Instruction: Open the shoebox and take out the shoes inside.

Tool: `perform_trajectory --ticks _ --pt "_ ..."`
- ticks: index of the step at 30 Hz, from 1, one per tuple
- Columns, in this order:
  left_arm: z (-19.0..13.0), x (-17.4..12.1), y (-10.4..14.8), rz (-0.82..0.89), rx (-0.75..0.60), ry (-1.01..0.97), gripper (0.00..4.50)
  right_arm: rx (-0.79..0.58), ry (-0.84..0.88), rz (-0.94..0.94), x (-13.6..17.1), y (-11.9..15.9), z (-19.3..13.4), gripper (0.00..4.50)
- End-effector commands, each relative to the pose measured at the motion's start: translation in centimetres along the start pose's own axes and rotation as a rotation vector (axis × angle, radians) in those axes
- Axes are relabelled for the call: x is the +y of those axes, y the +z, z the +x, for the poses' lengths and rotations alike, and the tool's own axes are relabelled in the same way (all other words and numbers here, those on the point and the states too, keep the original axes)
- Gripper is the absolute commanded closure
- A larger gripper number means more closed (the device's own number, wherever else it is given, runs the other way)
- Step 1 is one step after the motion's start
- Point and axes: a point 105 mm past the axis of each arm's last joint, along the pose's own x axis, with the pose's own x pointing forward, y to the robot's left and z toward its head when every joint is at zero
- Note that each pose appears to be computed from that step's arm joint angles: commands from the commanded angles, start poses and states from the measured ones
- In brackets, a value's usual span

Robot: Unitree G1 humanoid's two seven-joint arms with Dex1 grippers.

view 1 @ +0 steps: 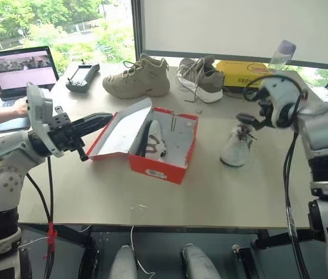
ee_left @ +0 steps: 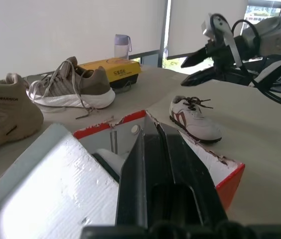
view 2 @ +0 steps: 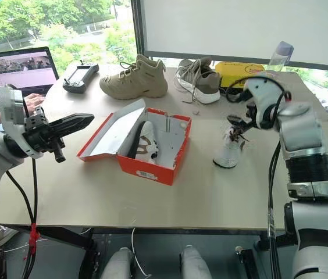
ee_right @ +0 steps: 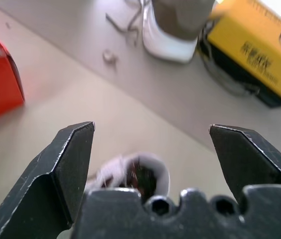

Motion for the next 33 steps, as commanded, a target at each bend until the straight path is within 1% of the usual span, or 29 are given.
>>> perform_trajectory --ticks 1,2,5,8,11,15,18,21,24,29,33 --pt "-0.5 0.0 1.0 0.043 -0.022 0.003 4.5 -0.132 0.066 0.004 1.0 4.5 -1.2 0.06" --pt "-0.5 0.0 1.0 0.041 -0.021 0.001 4.5 -0.155 0.103 0.016 1.8 5.4 -1.1 0.06" --pt "-0.5 -0.3 1.0 0.03 -0.021 -0.023 4.5 -0.213 0.328 0.084 7.3 7.5 -0.2 0.06" --pt "-0.5 -0.7 0.7 0.018 -0.009 -0.051 4.5 -0.191 0.466 0.133 11.3 7.5 0.9 0.06" --pt "-0.4 -1.1 0.2 0.01 0.013 -0.08 4.5 -0.145 0.584 0.242 14.3 7.0 2.3 0.06" --pt "-0.3 -1.1 0.2 0.014 0.016 -0.08 4.5 -0.054 0.672 0.321 16.8 5.4 3.6 0.06" --pt "-0.3 -1.1 0.3 0.018 0.016 -0.077 4.5 0.014 0.696 0.396 17.7 4.2 4.8 0.06" --pt "-0.2 -1.1 0.4 0.022 0.016 -0.072 4.5 0.057 0.741 0.471 18.7 3.5 5.6 0.06" --pt "-0.1 -1.3 0.5 0.026 0.016 -0.07 4.5 0.1 0.776 0.497 20.3 2.4 6.5 0.06" --pt "-0.1 -1.2 0.6 0.028 0.018 -0.063 4.5 0.109 0.854 0.545 21.8 2.6 6.9 0.06" --pt "0.0 -1.2 0.7 0.032 0.021 -0.057 4.5 0.115 0.862 0.568 22.6 2.8 7.5 0.06"
